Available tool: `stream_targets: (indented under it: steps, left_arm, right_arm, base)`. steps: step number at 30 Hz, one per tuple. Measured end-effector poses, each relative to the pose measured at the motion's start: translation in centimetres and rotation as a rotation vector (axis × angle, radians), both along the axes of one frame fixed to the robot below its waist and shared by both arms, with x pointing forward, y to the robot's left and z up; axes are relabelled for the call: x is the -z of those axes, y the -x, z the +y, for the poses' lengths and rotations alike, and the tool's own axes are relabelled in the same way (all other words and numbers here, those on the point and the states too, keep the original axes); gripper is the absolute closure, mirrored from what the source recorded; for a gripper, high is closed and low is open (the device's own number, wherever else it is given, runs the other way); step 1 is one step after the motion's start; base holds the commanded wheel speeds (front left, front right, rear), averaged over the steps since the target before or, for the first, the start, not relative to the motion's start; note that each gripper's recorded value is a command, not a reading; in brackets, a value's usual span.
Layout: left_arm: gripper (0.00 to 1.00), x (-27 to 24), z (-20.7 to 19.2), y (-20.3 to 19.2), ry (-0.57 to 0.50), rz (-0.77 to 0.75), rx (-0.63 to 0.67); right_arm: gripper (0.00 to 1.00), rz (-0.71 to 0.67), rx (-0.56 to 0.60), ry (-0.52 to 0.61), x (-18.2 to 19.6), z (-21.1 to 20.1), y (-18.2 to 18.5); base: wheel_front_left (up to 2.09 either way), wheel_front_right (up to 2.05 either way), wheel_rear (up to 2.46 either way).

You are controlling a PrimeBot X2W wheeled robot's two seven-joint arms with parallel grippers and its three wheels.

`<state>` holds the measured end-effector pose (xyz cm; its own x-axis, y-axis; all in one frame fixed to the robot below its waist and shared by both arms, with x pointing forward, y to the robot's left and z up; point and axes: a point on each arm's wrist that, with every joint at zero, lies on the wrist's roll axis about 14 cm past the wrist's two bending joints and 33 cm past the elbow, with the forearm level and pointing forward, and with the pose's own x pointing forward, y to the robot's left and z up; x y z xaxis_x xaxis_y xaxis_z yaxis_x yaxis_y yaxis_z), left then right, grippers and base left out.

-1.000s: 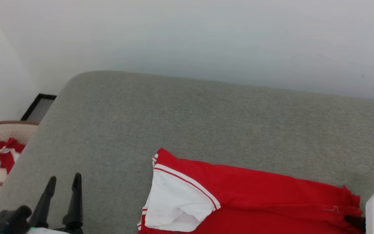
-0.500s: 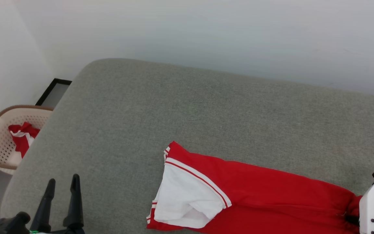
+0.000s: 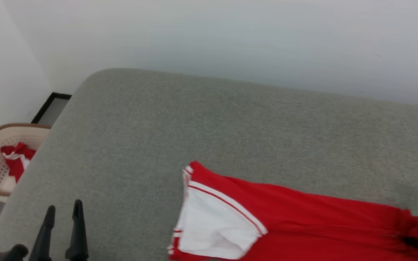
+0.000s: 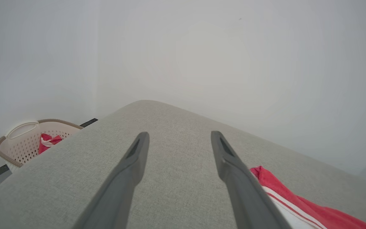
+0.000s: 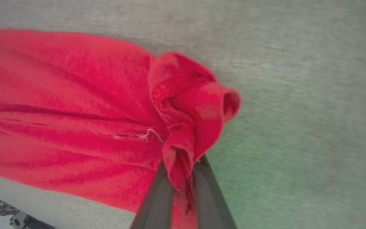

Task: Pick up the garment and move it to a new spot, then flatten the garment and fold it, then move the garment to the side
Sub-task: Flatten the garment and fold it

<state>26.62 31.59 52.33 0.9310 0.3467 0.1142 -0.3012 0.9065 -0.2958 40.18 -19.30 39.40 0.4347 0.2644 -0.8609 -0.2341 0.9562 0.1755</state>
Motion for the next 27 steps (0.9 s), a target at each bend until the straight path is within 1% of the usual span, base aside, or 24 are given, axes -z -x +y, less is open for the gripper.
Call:
stream_targets:
  steps: [9, 14, 18, 22, 24, 27]
  left_arm:
    - [0.0, -0.2, -1.7, -1.2, 0.001, -0.021, 0.084]
    - [0.0, -0.3, -2.5, -1.8, 0.005, -0.027, 0.129]
    - [0.0, -0.4, -3.0, -2.2, 0.01, -0.033, 0.149]
    - [0.0, -0.5, -3.3, -2.5, 0.012, -0.038, 0.163]
    - [0.0, -0.5, -3.5, -2.6, 0.014, -0.04, 0.169]
    - [0.0, -0.6, -3.6, -2.6, 0.018, -0.044, 0.173]
  right_arm:
    - [1.0, -0.057, 0.153, 0.106, -1.9, -7.9, 0.0]
    - [1.0, -0.074, 0.216, 0.138, -2.5, -10.5, 0.6]
    - [1.0, -0.086, 0.208, 0.152, -2.8, -10.8, 1.2]
    - [1.0, -0.114, 0.175, 0.127, -3.7, -9.6, 1.1]
    - [1.0, -0.135, 0.157, 0.064, -4.4, -7.9, 0.8]
    - [1.0, -0.162, 0.101, -0.013, -5.6, -5.1, 0.6]
  base:
    - [0.0, 0.0, 0.0]
    - [0.0, 0.0, 0.0]
    - [0.0, 0.0, 0.0]
    - [0.0, 0.0, 0.0]
    - [0.0, 0.0, 0.0]
    - [0.0, 0.0, 0.0]
